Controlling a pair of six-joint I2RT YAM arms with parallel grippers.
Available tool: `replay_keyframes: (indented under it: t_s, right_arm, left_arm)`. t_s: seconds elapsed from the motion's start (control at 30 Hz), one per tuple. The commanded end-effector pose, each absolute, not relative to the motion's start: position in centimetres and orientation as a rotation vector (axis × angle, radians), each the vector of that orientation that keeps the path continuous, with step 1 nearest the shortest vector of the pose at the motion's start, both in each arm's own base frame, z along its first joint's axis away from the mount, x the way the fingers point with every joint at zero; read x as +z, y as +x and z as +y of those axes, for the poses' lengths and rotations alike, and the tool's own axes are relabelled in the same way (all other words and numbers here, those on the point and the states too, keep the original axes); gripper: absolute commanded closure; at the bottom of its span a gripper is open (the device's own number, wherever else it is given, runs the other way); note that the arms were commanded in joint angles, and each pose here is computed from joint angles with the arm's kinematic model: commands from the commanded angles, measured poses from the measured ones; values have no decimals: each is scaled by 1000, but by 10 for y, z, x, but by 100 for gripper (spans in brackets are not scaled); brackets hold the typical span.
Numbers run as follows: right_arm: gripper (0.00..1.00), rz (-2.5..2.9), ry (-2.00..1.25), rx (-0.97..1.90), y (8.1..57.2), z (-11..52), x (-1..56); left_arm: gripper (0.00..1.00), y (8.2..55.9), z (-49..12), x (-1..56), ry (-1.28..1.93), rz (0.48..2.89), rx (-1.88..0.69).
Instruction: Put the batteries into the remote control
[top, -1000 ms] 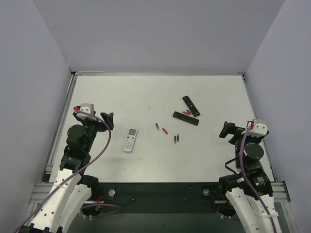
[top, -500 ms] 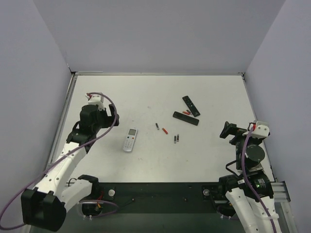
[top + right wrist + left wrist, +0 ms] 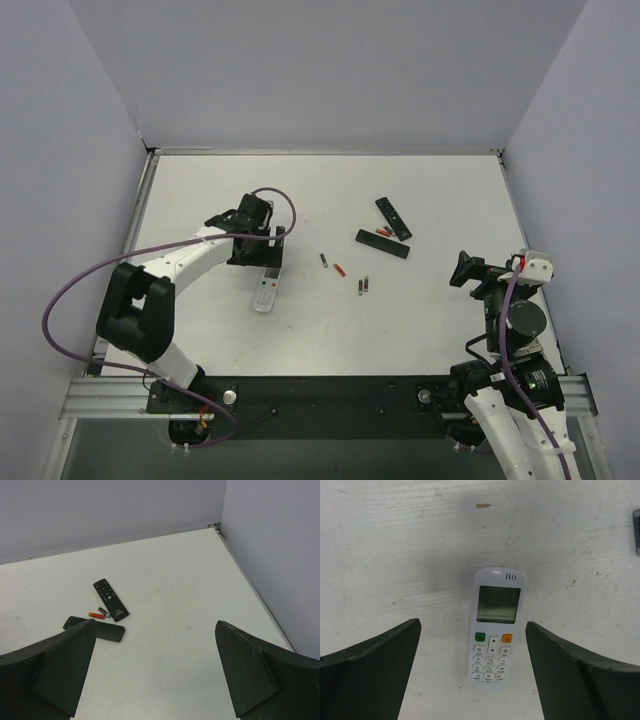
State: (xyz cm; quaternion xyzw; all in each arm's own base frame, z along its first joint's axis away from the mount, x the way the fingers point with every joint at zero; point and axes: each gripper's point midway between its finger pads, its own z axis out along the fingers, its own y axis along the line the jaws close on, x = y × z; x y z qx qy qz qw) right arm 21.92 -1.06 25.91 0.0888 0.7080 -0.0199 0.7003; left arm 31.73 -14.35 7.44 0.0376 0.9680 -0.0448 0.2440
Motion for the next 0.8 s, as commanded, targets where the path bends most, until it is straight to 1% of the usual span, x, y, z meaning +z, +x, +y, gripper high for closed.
replay_keyframes:
  t_s: [0.0,0.17,0.27,0.3,0.5,0.57,0.63,0.77]
  right_arm:
    - [0,1550,191,-16,221,-6,267]
    - [0,1558,187,-14,221,-5,266]
    - [0,1559,188,-10,221,-5,266]
    - [0,1558,185,-9,221,-4,266]
    - [0,1558,185,-9,221,-4,267]
    - [0,1557,186,-5,221,-4,267]
    - [0,1560,184,-3,222,-3,266]
    - [0,1563,185,1,222,-3,266]
  left_arm:
    - [3,323,-158,72,145,2692,-102]
    - [3,328,-165,57,192,2753,-41]
    - [5,323,-168,46,218,2805,-27]
    - [7,322,-170,41,230,2820,-18]
    - [10,311,-166,28,248,2863,9]
    - [14,307,-166,24,247,2877,13]
    - [16,303,-166,21,254,2889,15]
    - [23,300,-166,16,263,2901,20]
